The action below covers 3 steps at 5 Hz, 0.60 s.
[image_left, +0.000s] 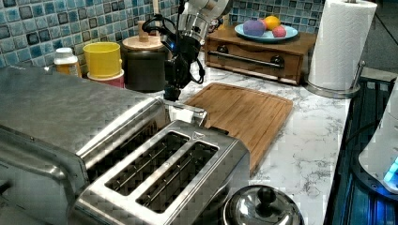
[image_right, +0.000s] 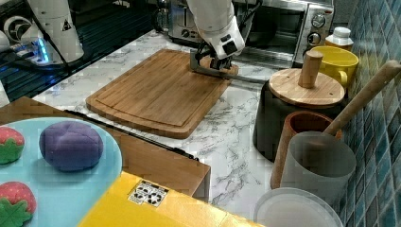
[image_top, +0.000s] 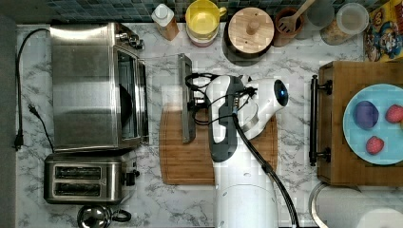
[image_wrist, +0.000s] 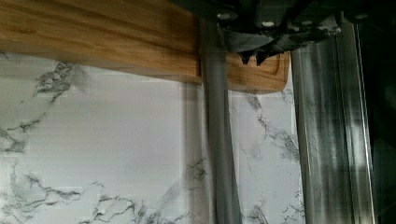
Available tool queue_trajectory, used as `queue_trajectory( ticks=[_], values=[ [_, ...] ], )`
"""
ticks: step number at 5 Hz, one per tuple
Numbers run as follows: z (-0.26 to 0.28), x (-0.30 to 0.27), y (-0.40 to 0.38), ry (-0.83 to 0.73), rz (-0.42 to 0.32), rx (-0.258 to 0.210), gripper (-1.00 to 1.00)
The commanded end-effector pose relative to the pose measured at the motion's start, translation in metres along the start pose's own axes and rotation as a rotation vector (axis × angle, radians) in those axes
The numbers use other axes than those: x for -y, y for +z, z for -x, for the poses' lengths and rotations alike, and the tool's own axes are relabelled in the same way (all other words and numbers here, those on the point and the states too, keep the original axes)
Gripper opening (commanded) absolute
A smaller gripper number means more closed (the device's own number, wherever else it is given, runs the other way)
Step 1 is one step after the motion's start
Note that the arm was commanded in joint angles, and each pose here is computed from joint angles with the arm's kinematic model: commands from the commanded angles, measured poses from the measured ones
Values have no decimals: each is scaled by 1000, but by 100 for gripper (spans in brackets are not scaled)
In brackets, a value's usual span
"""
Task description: Close the oven.
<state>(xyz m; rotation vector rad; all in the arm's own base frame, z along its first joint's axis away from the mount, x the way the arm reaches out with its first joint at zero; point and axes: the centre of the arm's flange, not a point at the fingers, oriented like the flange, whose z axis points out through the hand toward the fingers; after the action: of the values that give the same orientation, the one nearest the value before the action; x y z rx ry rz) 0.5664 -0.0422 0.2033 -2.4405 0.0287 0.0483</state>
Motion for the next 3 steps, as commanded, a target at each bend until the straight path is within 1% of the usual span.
queue_trajectory(
  ticks=[1, 2, 3],
  values=[
    [-27, 167, -14, -240, -109, 85, -100],
    [-13, 224, -13, -329, -88, 105, -100],
    [4, 282, 7, -415, 35, 147, -100]
  ],
)
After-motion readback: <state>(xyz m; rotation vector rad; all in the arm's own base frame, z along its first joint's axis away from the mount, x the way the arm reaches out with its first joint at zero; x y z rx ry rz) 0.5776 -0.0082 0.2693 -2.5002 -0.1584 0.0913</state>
